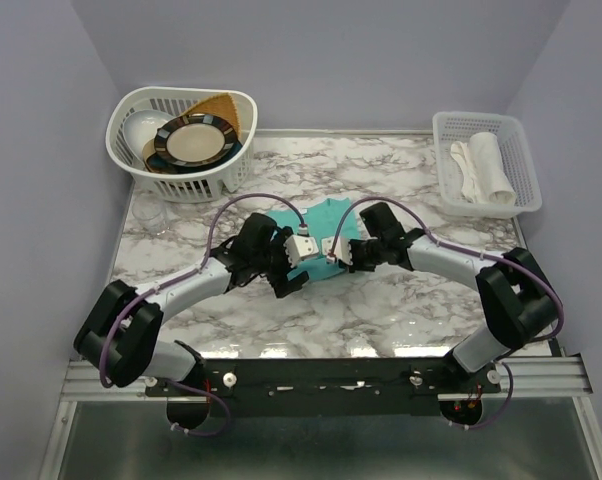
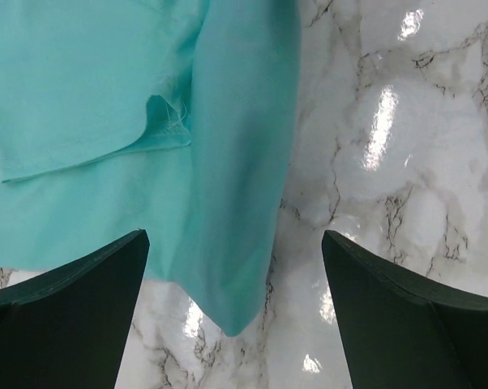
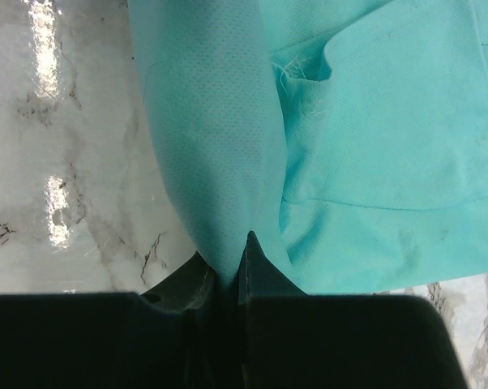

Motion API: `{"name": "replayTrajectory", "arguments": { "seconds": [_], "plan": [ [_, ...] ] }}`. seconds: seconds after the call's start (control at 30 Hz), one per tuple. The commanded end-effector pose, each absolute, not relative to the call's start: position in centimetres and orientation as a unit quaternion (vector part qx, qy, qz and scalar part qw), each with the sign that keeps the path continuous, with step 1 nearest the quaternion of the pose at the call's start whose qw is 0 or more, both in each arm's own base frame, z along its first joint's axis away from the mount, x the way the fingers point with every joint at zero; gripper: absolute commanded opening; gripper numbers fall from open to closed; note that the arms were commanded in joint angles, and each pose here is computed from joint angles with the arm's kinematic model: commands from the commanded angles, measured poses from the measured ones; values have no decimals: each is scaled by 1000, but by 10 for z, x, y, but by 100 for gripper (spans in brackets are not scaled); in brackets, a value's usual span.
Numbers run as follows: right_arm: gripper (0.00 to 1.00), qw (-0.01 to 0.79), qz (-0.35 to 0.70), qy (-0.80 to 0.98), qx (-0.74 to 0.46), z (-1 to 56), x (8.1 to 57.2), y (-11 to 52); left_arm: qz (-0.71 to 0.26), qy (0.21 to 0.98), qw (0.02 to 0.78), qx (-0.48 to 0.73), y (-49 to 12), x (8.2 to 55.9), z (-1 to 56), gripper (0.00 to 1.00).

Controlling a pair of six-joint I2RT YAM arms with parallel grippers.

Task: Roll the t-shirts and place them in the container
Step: Roll the T-shirt to the center of the board.

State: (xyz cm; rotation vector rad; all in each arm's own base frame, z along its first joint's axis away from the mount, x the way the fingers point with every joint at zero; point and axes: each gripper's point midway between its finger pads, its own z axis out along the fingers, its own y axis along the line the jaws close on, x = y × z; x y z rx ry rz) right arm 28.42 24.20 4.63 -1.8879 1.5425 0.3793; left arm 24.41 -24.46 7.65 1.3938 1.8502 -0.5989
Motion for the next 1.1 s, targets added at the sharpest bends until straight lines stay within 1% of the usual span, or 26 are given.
{"name": "replayTrajectory", "arguments": {
  "seconds": [0.0, 0.23, 0.33, 0.47, 0.53, 0.67, 0.73, 1.0, 1.03, 1.07],
  "plan": [
    [9, 330, 144, 601, -714, 45, 279, 239, -208, 715, 381, 547, -258, 261, 81, 99],
    [9, 342, 148, 606, -703, 51, 277, 240, -201, 711, 348, 578, -266, 250, 70, 99],
    [9, 345, 151, 613, -695, 55, 273, 238, -211, 714, 333, 579, -264, 244, 68, 98],
    [9, 349, 152, 612, -693, 56, 265, 233, -229, 703, 342, 580, -262, 235, 75, 98],
    [9, 344, 155, 616, -692, 53, 260, 231, -245, 710, 332, 571, -264, 228, 74, 98],
    [9, 342, 154, 623, -686, 50, 257, 227, -246, 726, 313, 561, -265, 230, 68, 94],
    [9, 342, 155, 627, -682, 50, 258, 228, -248, 724, 302, 568, -266, 229, 67, 90],
    [9, 345, 162, 646, -661, 52, 261, 231, -252, 739, 267, 565, -269, 229, 56, 84],
    [9, 344, 164, 648, -659, 52, 261, 231, -254, 740, 265, 564, -270, 229, 57, 79],
    [9, 341, 170, 650, -658, 52, 259, 231, -254, 739, 263, 565, -271, 229, 57, 77]
  ]
}}
